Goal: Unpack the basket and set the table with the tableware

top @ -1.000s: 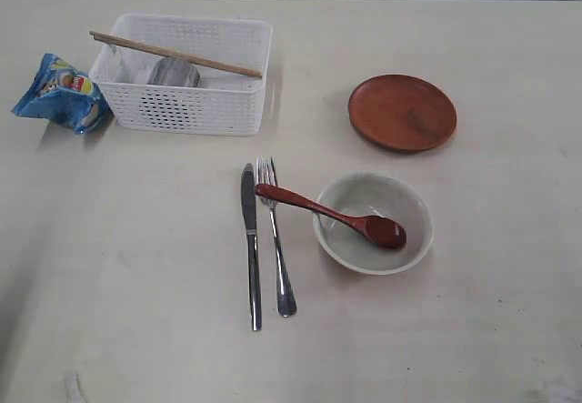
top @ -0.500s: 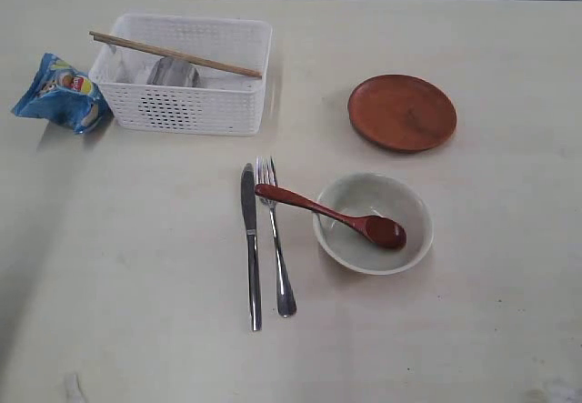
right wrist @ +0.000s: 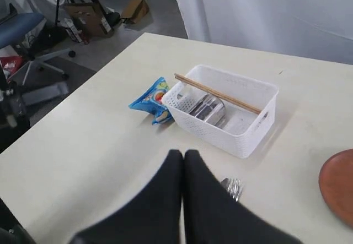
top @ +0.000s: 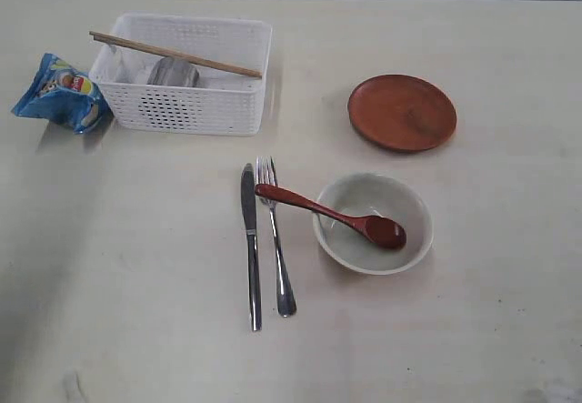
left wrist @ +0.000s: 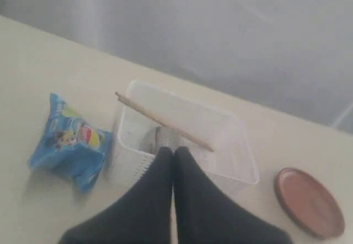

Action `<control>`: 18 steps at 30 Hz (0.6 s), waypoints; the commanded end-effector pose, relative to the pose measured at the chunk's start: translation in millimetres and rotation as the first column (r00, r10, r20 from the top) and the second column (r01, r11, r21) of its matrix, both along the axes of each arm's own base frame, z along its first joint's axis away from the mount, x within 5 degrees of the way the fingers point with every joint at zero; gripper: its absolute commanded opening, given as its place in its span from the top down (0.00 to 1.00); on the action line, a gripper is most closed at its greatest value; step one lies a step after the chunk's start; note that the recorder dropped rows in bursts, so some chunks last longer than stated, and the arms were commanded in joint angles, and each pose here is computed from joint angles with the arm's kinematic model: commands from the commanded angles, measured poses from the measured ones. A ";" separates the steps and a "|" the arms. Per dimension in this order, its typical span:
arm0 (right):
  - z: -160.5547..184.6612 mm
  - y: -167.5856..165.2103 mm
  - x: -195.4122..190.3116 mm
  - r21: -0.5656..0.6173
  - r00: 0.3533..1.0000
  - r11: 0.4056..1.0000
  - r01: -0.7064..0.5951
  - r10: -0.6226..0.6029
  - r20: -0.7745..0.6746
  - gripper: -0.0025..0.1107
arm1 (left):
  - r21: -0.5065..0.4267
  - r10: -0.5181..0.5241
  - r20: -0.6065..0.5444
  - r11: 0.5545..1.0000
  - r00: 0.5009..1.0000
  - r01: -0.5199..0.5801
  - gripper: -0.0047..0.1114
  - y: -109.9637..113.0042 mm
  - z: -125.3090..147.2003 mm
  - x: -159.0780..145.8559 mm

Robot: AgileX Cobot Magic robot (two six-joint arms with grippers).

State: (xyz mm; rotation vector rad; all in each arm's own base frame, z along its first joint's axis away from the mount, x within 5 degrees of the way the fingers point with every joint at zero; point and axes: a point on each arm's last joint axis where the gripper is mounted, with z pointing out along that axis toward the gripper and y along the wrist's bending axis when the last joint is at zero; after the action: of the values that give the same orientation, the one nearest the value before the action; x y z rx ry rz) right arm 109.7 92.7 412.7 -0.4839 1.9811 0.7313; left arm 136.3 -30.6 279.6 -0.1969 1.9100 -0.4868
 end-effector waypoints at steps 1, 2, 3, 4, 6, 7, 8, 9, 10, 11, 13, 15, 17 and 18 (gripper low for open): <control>-2.5 -1.4 -1.1 -0.024 1.000 1.000 -0.001 0.000 -0.016 0.97 | 0.240 -0.099 -0.126 0.962 0.987 0.128 0.93 -11.2 35.0 61.1; -2.8 -1.6 -1.2 -0.028 1.000 1.000 -0.001 0.001 -0.017 0.97 | 0.279 -0.107 -0.154 0.949 0.982 0.147 0.89 -12.8 37.5 74.9; -3.2 -1.9 -1.1 -0.035 1.000 0.999 -0.001 0.000 -0.018 0.97 | 0.316 -0.115 -0.175 0.934 0.978 0.167 0.84 -14.3 42.2 88.3; -3.3 -2.1 -0.9 -0.040 1.000 0.999 0.001 -0.002 -0.015 0.97 | 0.347 -0.126 -0.187 0.919 0.974 0.185 0.78 -16.1 45.8 101.0; -3.6 -2.2 -1.0 -0.043 1.000 0.999 0.001 -0.002 -0.016 0.97 | 0.406 -0.162 -0.191 0.885 0.968 0.228 0.65 -21.0 50.4 122.0; -3.7 -2.5 -0.8 -0.047 1.000 0.999 0.003 -0.003 -0.013 0.97 | 0.449 -0.195 -0.199 0.853 0.961 0.266 0.58 -25.8 48.7 132.1; -3.7 -2.5 -0.8 -0.047 1.000 0.999 0.003 -0.003 -0.013 0.97 | 0.497 -0.234 -0.206 0.811 0.950 0.308 0.53 -31.2 46.3 139.0; -3.7 -2.5 -0.8 -0.047 1.000 0.999 0.003 -0.003 -0.013 0.97 | 0.558 -0.289 -0.236 0.742 0.928 0.373 0.49 -37.5 41.1 145.8; -4.0 -2.5 -1.0 -0.049 1.000 0.999 0.001 -0.002 -0.016 0.97 | 0.603 -0.337 -0.276 0.669 0.900 0.435 0.48 -43.3 34.5 150.8; -4.1 -2.5 -1.0 -0.050 1.000 0.999 0.001 -0.002 -0.017 0.97 | 0.636 -0.372 -0.315 0.600 0.873 0.485 0.48 -47.7 26.9 155.5; -4.4 -2.6 -1.2 -0.058 1.000 0.998 -0.002 0.001 -0.015 0.97 | 0.659 -0.378 -0.386 0.525 0.842 0.538 0.50 -53.8 12.2 164.8; -4.6 -2.7 -1.2 -0.067 1.000 0.998 -0.007 0.007 -0.009 0.97 | 0.643 -0.315 -0.453 0.533 0.834 0.550 0.51 -55.1 -1.5 175.1; -4.7 -2.9 -1.1 -0.070 1.000 0.998 -0.006 0.006 -0.007 0.97 | 0.672 -0.209 -0.551 0.463 0.808 0.578 0.51 -49.7 -13.3 189.3; -4.7 -2.9 -1.0 -0.071 1.000 0.997 -0.006 0.005 -0.006 0.97 | 0.683 -0.135 -0.605 0.418 0.784 0.599 0.51 -46.5 -19.4 196.8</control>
State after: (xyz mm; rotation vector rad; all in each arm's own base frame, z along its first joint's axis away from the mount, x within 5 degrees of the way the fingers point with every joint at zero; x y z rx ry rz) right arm 108.5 91.3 408.6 -0.5173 2.0206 0.6937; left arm 315.8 -83.2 273.6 0.8633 2.3360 0.1190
